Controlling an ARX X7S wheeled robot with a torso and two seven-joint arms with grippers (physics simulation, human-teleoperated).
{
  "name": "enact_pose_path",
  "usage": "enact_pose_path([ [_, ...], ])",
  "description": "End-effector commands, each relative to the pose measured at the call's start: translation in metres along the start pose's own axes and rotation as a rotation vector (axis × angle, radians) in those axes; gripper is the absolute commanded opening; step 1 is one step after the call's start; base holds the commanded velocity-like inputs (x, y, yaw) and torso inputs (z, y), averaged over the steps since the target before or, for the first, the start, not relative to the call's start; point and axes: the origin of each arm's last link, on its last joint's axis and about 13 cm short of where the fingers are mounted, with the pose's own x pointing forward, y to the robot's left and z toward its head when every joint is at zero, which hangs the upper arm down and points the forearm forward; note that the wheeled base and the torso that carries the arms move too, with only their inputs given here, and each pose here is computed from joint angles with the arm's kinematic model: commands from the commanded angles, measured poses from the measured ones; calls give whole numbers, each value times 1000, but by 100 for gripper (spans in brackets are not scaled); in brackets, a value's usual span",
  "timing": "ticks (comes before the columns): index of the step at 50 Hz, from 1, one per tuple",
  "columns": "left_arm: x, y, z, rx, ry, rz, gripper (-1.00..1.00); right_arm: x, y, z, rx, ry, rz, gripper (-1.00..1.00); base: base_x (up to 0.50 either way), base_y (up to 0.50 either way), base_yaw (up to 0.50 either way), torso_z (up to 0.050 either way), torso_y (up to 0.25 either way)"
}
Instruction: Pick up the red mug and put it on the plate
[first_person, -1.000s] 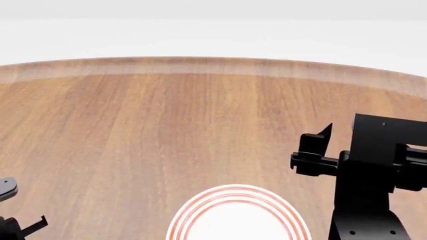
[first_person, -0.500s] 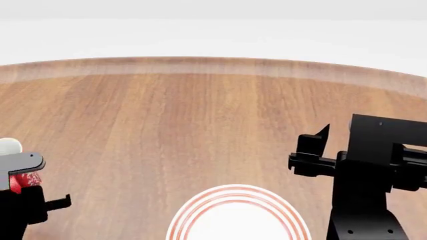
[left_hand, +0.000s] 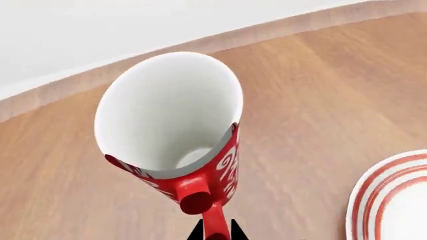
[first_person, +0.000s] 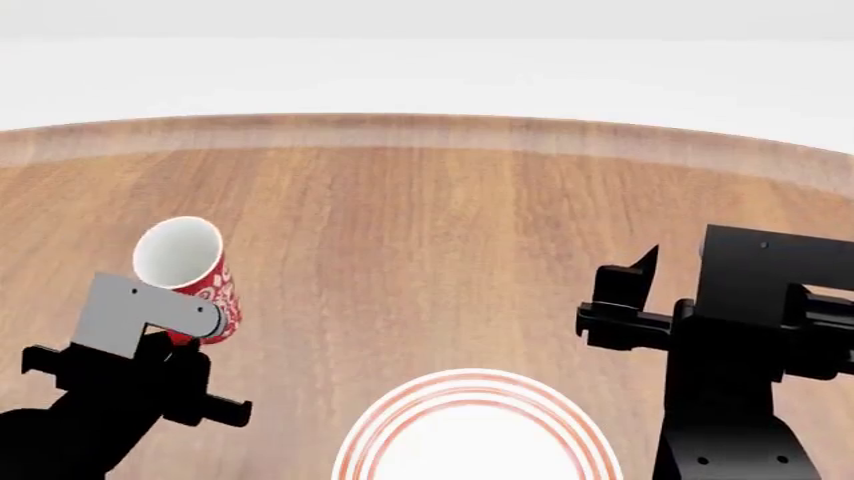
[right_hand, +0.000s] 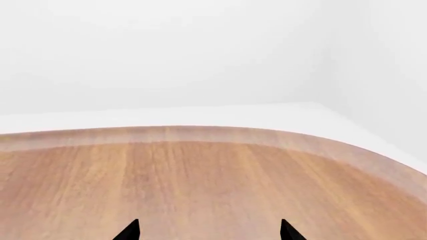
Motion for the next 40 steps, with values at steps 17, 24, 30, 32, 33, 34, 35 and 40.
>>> enact_pose_path([
  [17,19,-37,25,250,-67,-329,-100,0,-1,2,7,-2,0,100,0,0,0,0,1],
  [24,20,-43,26,274,-69,-400,-100,0,0,1,9,0,0,100,0,0,0,0,0],
  [30,24,-51,33,299,-80,-424,-100,1,1,3,10,0,4,100,0,0,0,0,0],
  [32,26,-54,36,304,-85,-432,-100,1,2,2,10,0,7,100,0,0,0,0,0],
  [33,28,-57,37,307,-87,-433,-100,1,2,1,10,1,7,100,0,0,0,0,0],
  [34,29,-59,38,307,-90,-444,-100,1,3,1,11,0,9,100,0,0,0,0,0],
  [35,29,-61,39,306,-93,-446,-100,1,3,1,11,0,10,100,0,0,0,0,0],
  [40,38,-75,39,317,-92,-469,-100,2,3,1,14,0,11,100,0,0,0,0,0],
])
